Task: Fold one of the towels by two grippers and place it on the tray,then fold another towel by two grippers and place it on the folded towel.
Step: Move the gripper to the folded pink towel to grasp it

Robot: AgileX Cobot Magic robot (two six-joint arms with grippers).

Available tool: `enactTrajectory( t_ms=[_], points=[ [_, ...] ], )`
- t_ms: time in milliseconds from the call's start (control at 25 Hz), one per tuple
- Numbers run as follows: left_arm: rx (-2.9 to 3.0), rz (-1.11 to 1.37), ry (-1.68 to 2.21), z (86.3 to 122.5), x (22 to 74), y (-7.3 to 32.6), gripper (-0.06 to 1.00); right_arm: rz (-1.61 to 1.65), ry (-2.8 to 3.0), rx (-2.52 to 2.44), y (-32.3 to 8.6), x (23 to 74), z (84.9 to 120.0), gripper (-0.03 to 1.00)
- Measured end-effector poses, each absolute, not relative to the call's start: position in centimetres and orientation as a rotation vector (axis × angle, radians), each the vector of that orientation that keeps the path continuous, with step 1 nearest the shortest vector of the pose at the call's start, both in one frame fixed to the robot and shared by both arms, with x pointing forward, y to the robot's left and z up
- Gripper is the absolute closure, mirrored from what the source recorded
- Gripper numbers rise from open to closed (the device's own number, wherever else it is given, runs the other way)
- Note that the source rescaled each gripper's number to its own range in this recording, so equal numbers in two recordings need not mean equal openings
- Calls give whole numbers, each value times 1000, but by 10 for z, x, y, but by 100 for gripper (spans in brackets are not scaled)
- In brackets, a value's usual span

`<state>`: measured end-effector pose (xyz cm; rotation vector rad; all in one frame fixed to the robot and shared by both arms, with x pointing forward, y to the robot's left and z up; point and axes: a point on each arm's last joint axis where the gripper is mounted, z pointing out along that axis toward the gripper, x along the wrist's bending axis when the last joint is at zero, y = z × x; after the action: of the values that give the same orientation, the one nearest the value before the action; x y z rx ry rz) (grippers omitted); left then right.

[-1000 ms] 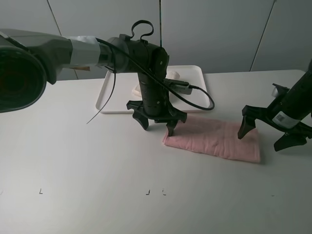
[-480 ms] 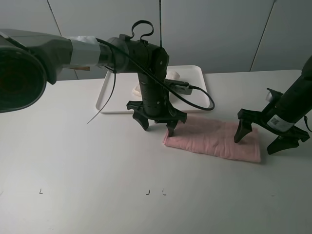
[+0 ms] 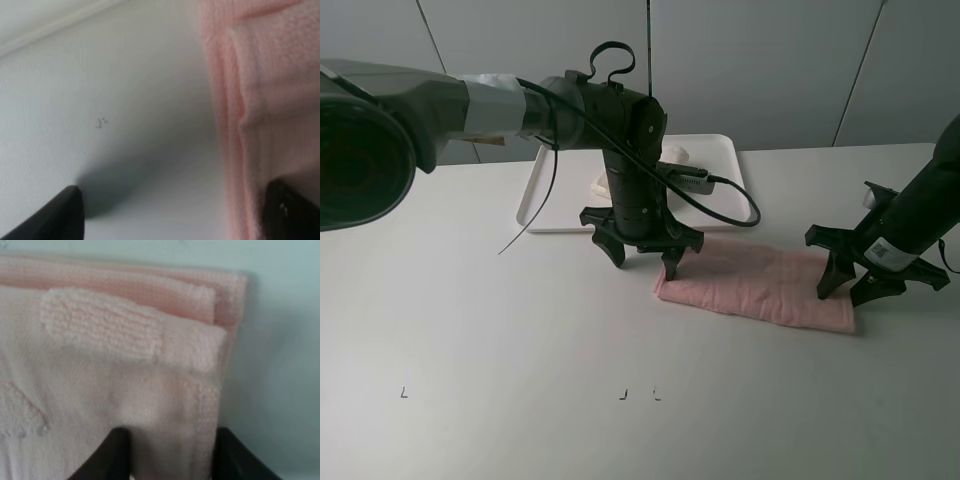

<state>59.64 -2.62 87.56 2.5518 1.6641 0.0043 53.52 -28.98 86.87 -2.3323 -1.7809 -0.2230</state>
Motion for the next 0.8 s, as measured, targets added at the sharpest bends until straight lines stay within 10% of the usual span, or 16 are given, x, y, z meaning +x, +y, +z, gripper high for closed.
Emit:
enactTrajectory(
  t_ms=[520, 800],
  points=[
    [2541, 9, 1658, 875, 597, -27, 1, -247, -1768, -2339, -289, 536, 869, 58],
    [2530, 10, 1652, 875, 598, -28, 1, -267, -1830, -2291, -288, 537, 867, 95]
  ],
)
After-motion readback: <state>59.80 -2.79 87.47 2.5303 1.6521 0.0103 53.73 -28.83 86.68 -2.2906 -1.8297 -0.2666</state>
